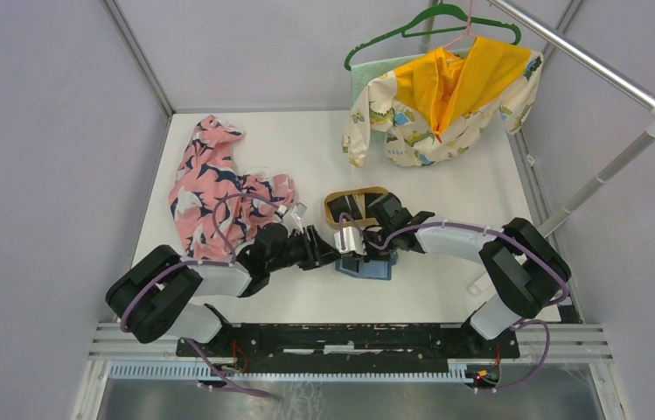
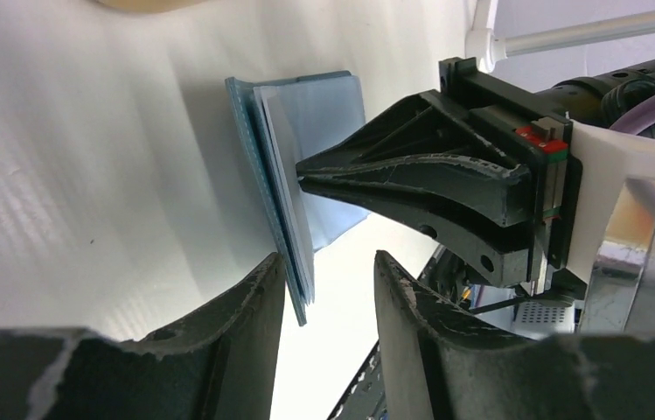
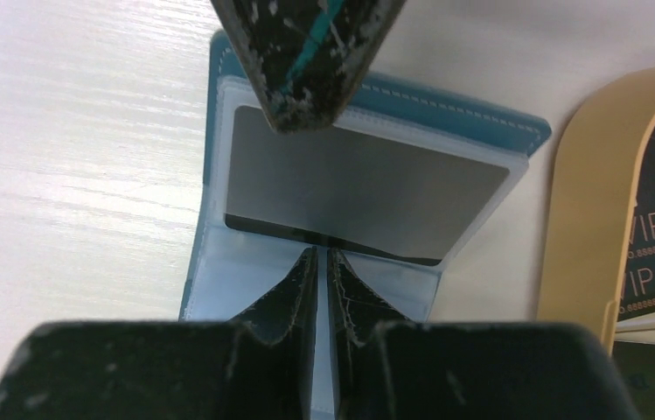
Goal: Put the credit cards into the card holder
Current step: Close the card holder at the center of the board.
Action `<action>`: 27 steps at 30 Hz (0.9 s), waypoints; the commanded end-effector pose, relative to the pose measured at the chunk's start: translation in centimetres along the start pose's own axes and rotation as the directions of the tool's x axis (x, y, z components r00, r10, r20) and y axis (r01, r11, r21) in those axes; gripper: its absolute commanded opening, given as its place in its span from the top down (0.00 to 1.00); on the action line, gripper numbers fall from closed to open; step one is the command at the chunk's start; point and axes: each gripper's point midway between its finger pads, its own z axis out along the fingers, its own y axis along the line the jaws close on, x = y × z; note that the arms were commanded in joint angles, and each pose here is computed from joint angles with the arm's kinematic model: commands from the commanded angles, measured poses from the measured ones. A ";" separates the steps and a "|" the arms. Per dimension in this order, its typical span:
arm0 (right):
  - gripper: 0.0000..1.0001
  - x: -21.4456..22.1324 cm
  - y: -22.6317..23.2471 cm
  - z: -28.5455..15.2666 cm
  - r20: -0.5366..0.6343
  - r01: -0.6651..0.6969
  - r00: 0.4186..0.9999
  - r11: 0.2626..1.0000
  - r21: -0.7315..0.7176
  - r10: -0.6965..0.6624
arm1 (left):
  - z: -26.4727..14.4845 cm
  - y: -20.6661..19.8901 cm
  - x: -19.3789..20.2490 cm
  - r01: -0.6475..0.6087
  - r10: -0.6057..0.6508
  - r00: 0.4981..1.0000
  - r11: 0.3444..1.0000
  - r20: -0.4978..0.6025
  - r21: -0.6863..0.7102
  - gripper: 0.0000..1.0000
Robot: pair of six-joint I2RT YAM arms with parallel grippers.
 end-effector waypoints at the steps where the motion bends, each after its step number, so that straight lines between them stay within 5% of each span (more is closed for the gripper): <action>1: 0.86 -1.1 1.0 -0.2 0.044 -0.044 0.998 0.997 -0.058 0.047 | 0.7 -4.2 -1.1 0.016 -0.018 1.000 0.986 0.008 0.167 0.51; 10: 0.85 -1.5 0.3 -1.5 0.129 -0.167 0.976 0.982 -0.092 0.178 | 2.0 -6.3 -0.9 0.051 -0.048 0.999 0.961 -0.019 0.270 0.52; 27: 0.85 1.7 -1.3 -4.6 0.047 -0.235 0.970 0.968 -0.092 0.240 | 6.2 -7.4 1.6 0.089 -0.063 0.993 0.951 -0.095 0.297 0.52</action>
